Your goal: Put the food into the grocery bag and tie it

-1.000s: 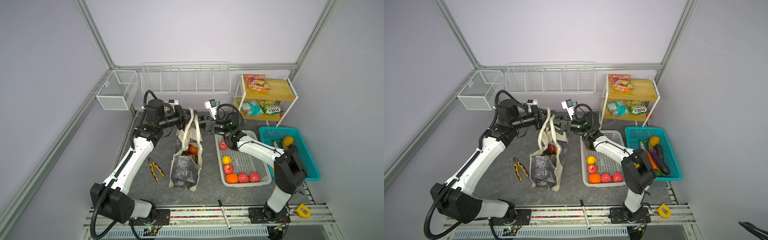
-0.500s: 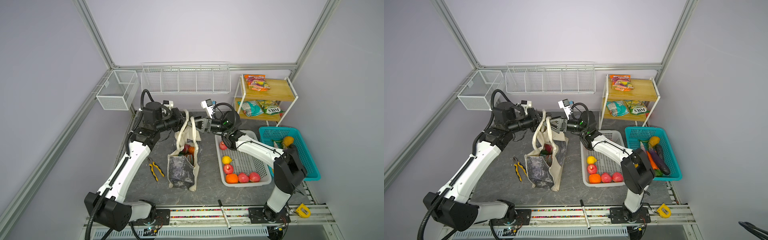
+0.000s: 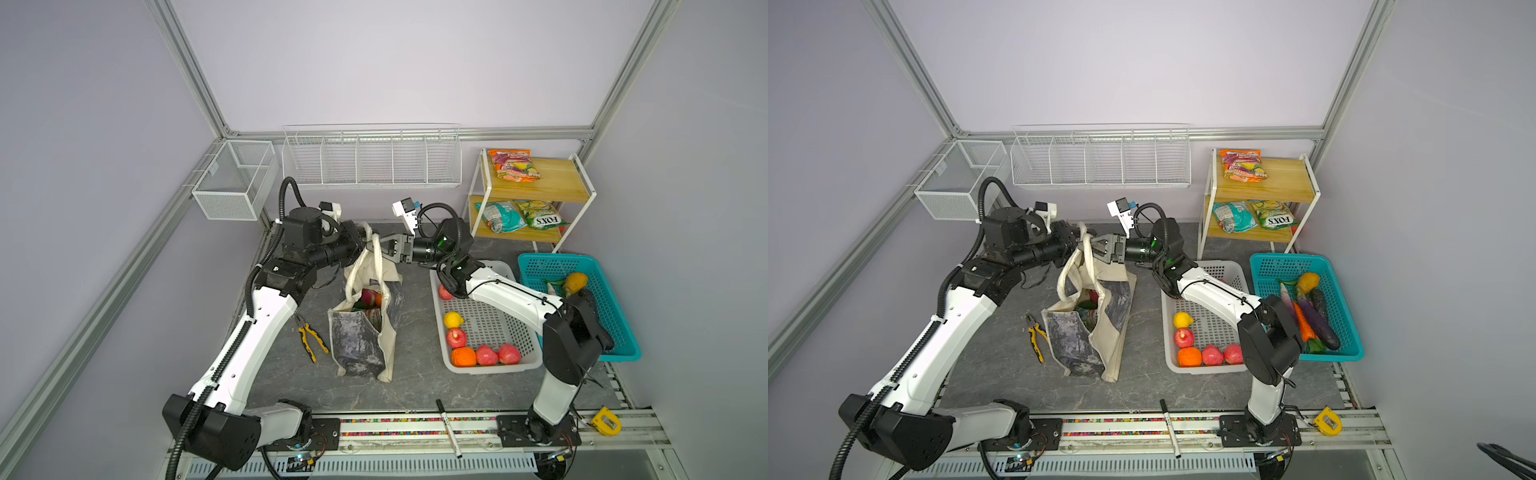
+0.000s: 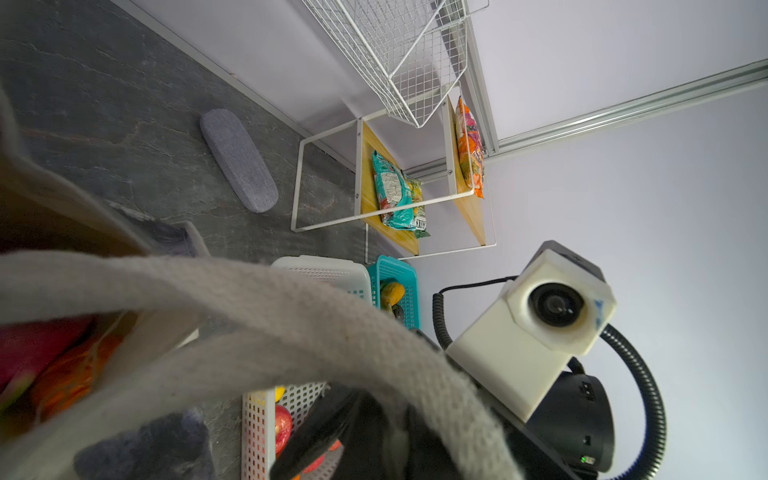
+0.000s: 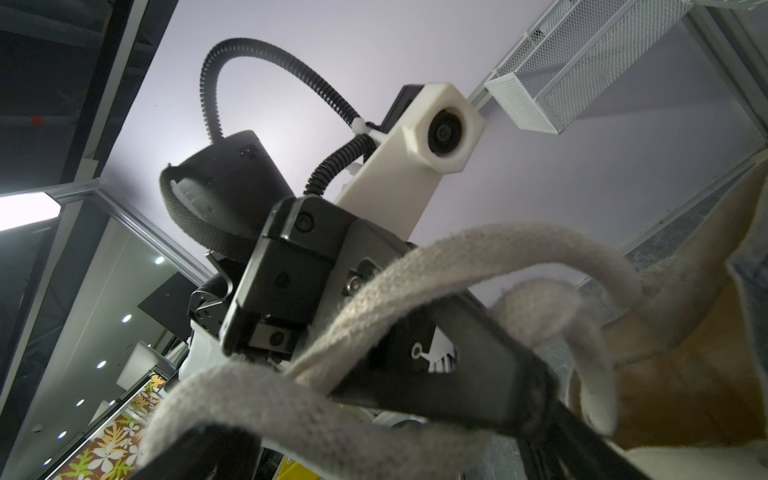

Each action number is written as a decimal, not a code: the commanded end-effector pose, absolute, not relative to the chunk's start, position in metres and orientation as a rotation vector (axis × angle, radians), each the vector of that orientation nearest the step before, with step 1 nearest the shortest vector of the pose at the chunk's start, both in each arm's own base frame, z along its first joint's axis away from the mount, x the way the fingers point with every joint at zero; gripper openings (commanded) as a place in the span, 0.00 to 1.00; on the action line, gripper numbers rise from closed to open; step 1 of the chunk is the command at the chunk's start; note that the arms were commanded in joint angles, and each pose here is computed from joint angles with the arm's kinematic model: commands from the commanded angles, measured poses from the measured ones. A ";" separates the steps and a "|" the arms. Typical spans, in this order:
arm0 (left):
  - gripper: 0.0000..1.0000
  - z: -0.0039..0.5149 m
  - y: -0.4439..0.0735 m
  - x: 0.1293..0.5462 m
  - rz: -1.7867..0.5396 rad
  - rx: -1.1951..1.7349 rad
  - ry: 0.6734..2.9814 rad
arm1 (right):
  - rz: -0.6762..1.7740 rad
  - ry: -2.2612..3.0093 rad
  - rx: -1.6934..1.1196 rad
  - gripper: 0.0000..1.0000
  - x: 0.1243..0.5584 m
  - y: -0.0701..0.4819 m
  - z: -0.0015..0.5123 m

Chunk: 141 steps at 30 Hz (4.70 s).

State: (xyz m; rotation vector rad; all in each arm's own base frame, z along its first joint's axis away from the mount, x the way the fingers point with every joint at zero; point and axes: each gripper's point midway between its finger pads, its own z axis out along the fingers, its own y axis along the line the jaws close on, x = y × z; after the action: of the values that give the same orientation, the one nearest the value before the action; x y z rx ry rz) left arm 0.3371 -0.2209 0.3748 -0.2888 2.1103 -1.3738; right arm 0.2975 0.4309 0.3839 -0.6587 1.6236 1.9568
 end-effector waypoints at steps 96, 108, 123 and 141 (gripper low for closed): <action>0.00 0.362 -0.212 0.319 -1.459 -0.358 2.197 | 1.573 1.792 -0.826 0.47 0.292 0.404 0.362; 0.00 0.357 -0.215 0.320 -1.464 -0.360 2.197 | 1.751 1.672 -0.631 0.68 0.304 0.429 0.390; 0.00 0.355 -0.215 0.321 -1.455 -0.358 2.201 | 1.839 1.697 -0.571 0.40 0.294 0.464 0.381; 0.00 0.381 -0.198 0.322 -1.441 -0.345 2.149 | 1.426 1.982 -0.765 0.07 0.291 0.414 0.308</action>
State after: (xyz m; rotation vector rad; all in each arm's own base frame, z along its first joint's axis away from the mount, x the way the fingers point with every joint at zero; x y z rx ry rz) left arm 0.3321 -0.2009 0.3631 -0.4015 2.1734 -1.4234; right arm 0.2829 0.4360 0.3388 -0.7330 1.8653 1.6091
